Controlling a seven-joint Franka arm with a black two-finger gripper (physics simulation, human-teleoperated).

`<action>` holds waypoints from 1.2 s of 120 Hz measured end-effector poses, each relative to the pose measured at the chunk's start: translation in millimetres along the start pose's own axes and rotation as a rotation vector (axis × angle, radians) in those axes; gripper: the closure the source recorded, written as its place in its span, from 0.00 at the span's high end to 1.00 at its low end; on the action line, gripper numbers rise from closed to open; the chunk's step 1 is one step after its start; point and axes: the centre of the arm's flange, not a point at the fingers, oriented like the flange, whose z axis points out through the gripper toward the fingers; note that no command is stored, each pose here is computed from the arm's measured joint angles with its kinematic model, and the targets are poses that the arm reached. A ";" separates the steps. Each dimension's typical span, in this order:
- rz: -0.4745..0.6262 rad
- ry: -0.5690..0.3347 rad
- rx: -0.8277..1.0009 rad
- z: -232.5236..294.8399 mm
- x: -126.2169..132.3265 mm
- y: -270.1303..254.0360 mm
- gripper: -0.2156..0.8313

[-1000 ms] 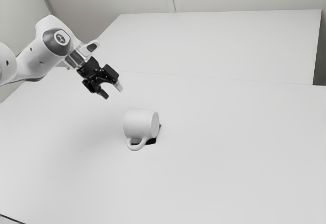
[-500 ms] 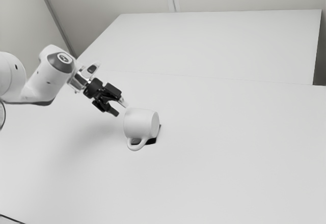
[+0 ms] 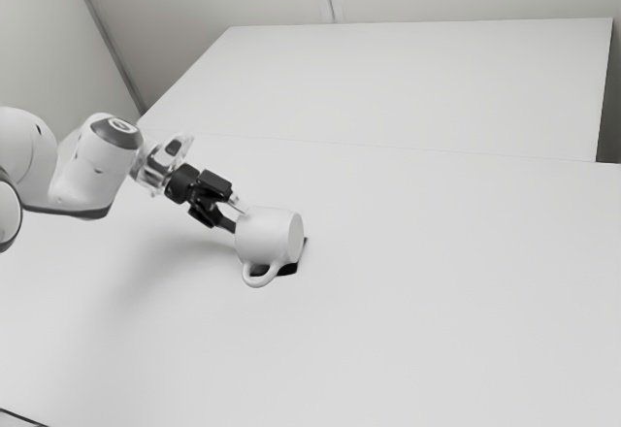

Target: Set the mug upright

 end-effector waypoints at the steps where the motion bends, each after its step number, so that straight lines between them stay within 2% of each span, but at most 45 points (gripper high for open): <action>1: -0.001 -0.001 -0.006 0.9 -0.3 -0.5 0.79; 16: -0.004 -0.010 -0.077 12.8 -2.4 -5.2 0.79; 27: -0.002 -0.012 -0.120 18.6 -4.4 -4.1 0.75; 84: 0.015 -0.005 -0.215 32.9 -5.2 -2.3 0.23; 97: 0.024 -0.004 -0.219 33.5 -3.9 -0.1 0.14; 111: 0.034 -0.005 -0.216 34.2 -2.4 2.5 0.11; 144: 0.079 -0.009 -0.194 29.9 0.6 19.8 0.09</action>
